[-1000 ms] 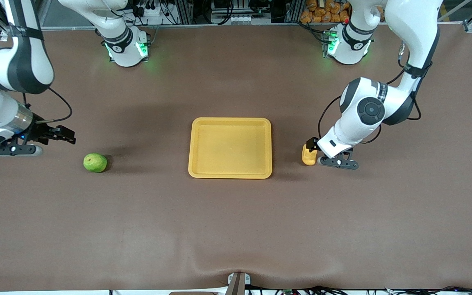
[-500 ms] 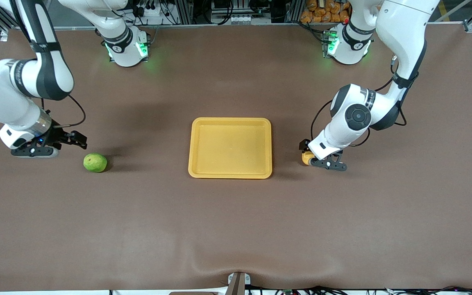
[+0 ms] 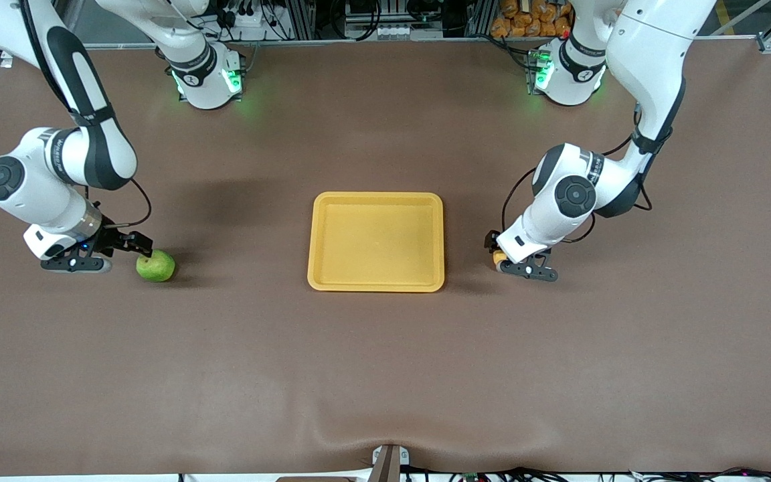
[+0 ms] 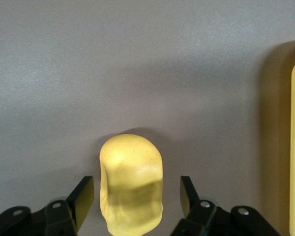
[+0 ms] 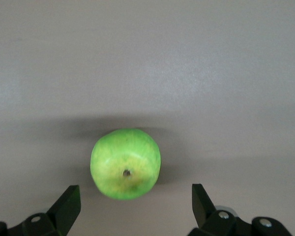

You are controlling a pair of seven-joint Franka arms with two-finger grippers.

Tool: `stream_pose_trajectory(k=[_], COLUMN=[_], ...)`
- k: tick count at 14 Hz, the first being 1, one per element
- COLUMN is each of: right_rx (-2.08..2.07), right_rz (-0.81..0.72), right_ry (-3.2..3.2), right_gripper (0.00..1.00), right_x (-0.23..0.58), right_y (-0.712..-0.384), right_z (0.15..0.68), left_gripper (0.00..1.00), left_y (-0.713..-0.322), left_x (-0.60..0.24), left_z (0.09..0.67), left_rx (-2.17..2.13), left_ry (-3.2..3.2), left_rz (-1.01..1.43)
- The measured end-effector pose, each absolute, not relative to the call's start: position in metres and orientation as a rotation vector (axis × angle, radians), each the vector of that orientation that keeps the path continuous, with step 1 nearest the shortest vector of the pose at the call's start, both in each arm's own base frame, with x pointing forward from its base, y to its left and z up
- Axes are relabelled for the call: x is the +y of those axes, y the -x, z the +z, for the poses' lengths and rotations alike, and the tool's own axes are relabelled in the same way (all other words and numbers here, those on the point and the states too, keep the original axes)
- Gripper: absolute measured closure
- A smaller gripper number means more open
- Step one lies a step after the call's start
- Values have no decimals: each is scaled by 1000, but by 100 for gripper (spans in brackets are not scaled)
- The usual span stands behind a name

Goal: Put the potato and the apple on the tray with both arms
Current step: 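Lower and close the left gripper on the potato while the right grips the apple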

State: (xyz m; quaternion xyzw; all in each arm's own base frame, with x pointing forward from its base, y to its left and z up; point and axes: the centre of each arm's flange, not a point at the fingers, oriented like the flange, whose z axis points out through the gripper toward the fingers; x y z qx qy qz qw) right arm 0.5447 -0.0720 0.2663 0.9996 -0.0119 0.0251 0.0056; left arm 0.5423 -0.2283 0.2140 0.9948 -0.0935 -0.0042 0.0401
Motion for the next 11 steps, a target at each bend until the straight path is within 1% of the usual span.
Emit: stream_pose_trajectory(k=[1,3,4,5,6,8,11], right_rx=[-37,-37,-38,-43,-51,-72,-90], right_rz=[84,76,70,62,55,52,68], right_ry=[-3127,-3127,-3127,-3130,-3133,-3142,-3145], right_gripper=[0,0,0,0,0,0,0], right_x=[-72,-72,-72,-72,-72,-73,-73], right_y=[-546,-546,-546,-545,-545,-545,-546], right_z=[259,246,242,238,235,232,223], left_gripper=[22,34,35,40,40,53,53], left_y=[-542,-541,-541,-541,-541,-541,-541], left_x=[-229,-230,-231,-231,-231,-231,-231], left_z=[213,212,211,210,209,208,208], left_rx=[-287,-291,-292,-292,-292,-291,-292], left_ry=[-3047,-3047,-3047,-3046,-3046,-3045,-3045], left_rz=[-13,-14,-16,-18,-19,-17,-16])
